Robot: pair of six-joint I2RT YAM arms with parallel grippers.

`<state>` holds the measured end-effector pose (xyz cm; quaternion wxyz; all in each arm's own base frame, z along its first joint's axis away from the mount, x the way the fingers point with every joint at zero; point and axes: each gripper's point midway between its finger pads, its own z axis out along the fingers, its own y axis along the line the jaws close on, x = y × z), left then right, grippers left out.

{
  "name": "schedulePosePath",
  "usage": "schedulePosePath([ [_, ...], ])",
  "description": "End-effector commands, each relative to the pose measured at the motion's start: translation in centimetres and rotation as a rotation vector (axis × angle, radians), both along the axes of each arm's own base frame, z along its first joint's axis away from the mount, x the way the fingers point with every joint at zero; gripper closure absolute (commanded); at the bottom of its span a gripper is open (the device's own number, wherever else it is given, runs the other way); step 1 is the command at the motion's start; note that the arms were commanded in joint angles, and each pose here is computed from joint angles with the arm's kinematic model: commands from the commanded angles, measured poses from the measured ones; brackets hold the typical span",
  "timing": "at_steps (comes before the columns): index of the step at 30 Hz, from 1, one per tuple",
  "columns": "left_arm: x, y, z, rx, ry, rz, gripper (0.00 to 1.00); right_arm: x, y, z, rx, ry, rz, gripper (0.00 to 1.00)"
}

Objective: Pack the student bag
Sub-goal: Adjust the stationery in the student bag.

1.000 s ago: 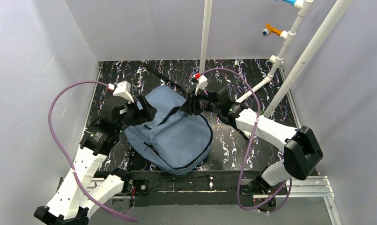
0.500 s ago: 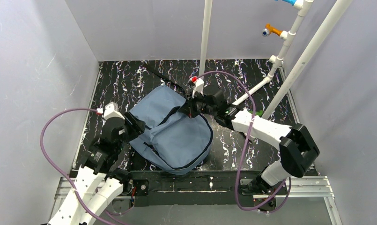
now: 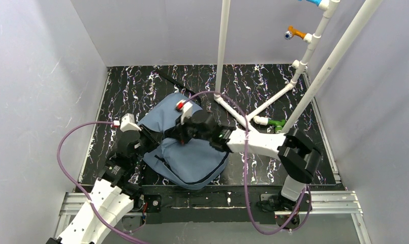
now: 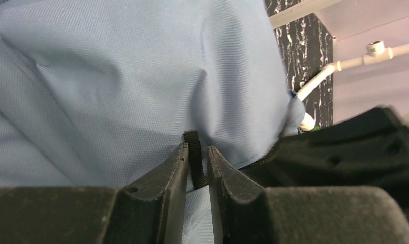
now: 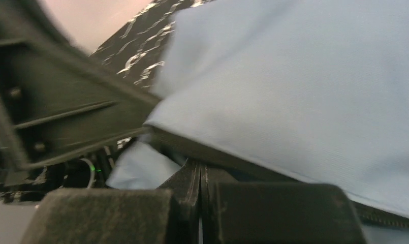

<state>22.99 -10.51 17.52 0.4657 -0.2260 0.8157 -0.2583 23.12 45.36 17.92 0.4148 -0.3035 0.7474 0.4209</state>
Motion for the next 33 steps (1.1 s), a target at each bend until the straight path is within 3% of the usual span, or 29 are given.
schedulePosePath([
  [1,0.0,-0.3,1.5,-0.033,-0.064,-0.019,0.8,-4.0,5.4,4.2,0.124,-0.097,0.115,0.99],
  [7,-1.3,1.5,2.5,0.032,-0.07,0.013,0.74,-1.9,0.7,3.3,-0.012,-0.135,-0.067,0.99],
  [10,-1.9,2.5,3.8,0.067,-0.091,0.035,0.69,-2.0,-0.8,3.1,-0.054,-0.157,-0.078,0.91],
  [14,-2.2,3.5,5.1,0.112,-0.107,0.059,0.64,-2.4,-0.6,2.4,-0.051,-0.152,-0.055,0.9],
  [20,-2.4,3.0,6.9,0.098,-0.137,0.023,0.65,-1.3,3.2,2.1,0.05,-0.164,-0.041,0.94],
  [24,-2.6,2.5,6.7,0.079,-0.125,0.004,0.67,-0.4,6.8,4.0,0.197,-0.155,-0.044,0.99],
  [27,-2.9,2.5,6.3,0.075,-0.115,-0.004,0.66,-0.6,6.6,5.2,0.264,-0.148,-0.062,0.99],
  [33,-2.1,1.2,6.9,0.116,-0.134,-0.088,0.52,0.1,1.0,3.4,0.074,-0.136,-0.154,0.78],
])
